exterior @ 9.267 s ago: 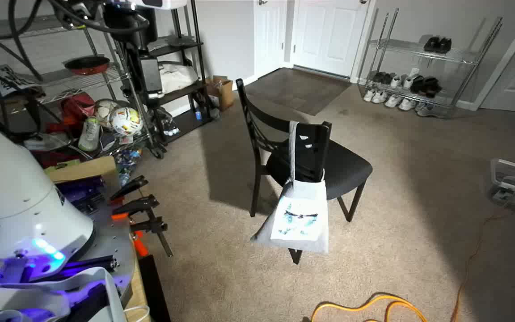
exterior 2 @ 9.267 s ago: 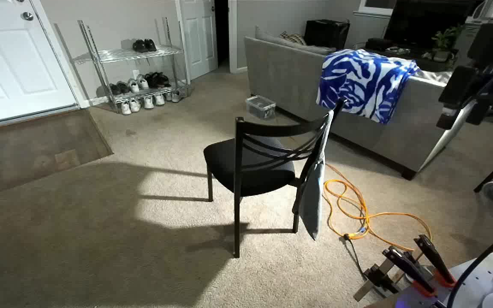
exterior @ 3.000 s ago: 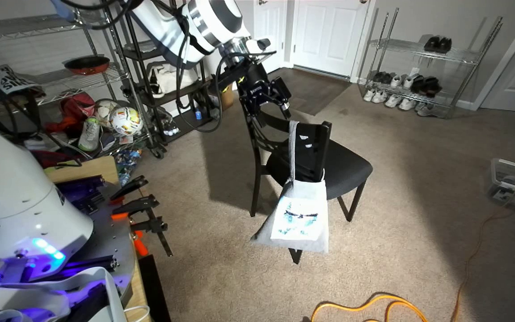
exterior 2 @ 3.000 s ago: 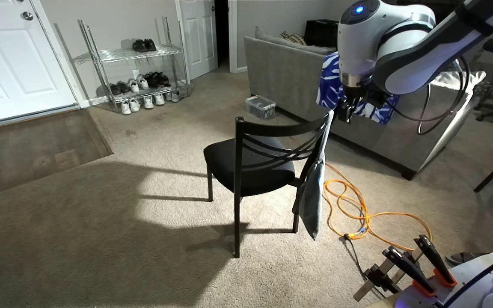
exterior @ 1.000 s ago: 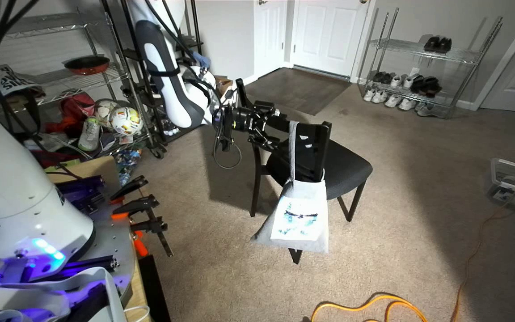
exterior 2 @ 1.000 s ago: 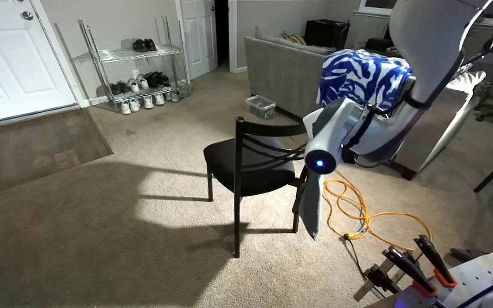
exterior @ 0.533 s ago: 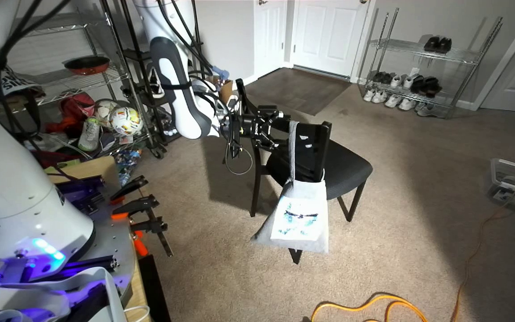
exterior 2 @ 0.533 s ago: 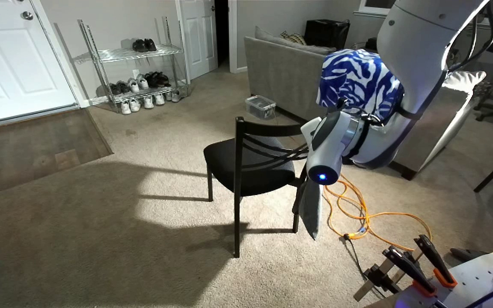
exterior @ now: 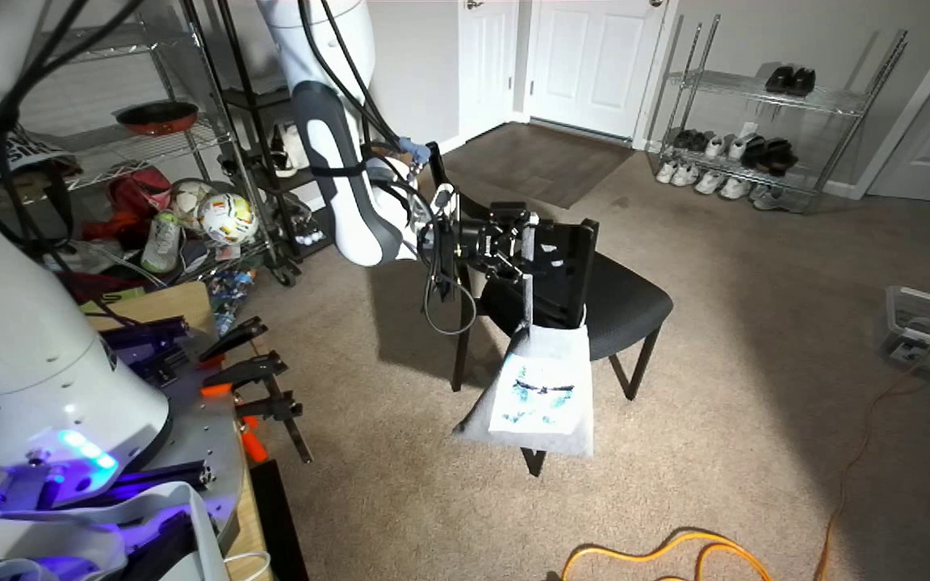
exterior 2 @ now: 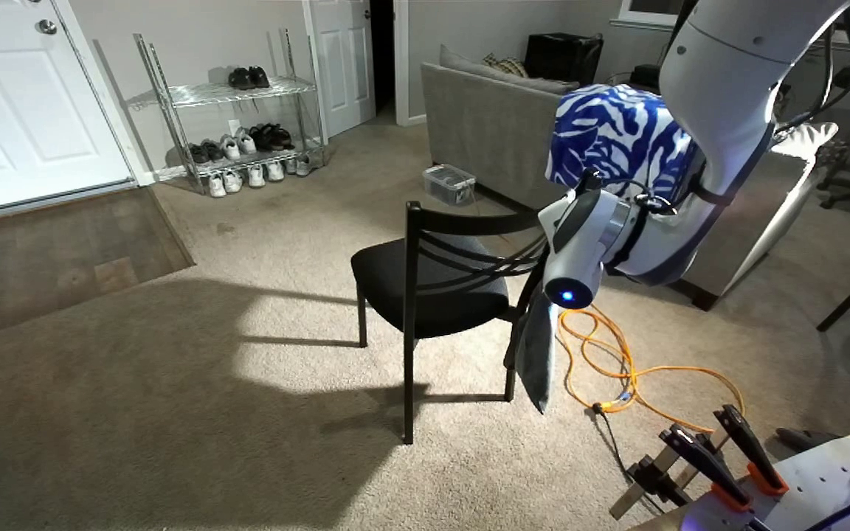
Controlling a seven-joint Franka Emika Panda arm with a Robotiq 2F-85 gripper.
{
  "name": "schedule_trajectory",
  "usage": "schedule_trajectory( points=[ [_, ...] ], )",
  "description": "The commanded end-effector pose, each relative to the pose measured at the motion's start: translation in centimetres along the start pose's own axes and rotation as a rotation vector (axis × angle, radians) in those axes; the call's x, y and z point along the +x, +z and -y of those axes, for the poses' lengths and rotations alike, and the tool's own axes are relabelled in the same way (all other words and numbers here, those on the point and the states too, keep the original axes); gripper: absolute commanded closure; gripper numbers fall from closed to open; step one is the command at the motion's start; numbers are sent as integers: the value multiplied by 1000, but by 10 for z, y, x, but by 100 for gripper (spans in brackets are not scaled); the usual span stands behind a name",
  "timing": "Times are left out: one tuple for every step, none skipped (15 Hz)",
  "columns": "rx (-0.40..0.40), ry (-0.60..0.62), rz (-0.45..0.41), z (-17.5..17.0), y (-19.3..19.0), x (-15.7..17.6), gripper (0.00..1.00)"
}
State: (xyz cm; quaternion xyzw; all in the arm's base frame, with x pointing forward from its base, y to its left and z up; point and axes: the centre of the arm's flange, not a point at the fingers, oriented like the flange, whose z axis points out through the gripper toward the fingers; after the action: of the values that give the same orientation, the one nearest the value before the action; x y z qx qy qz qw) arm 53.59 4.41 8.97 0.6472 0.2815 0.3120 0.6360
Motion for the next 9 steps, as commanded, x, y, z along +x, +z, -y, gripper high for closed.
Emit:
schedule_trajectory(
  points=[
    [-23,30,-6,-1,2,-5,0],
    [-20,36,-11,-2,-1,-3,0],
    [-18,42,-15,-3,-4,0,0],
    [-14,49,-22,-4,-8,4,0],
    [-11,54,-29,-4,-11,8,0],
    [-6,61,-36,-5,-16,13,0],
    [-3,67,-44,-5,-21,18,0],
    [1,74,-55,-5,-25,23,0],
    [3,79,-64,-6,-29,27,0]
  ],
)
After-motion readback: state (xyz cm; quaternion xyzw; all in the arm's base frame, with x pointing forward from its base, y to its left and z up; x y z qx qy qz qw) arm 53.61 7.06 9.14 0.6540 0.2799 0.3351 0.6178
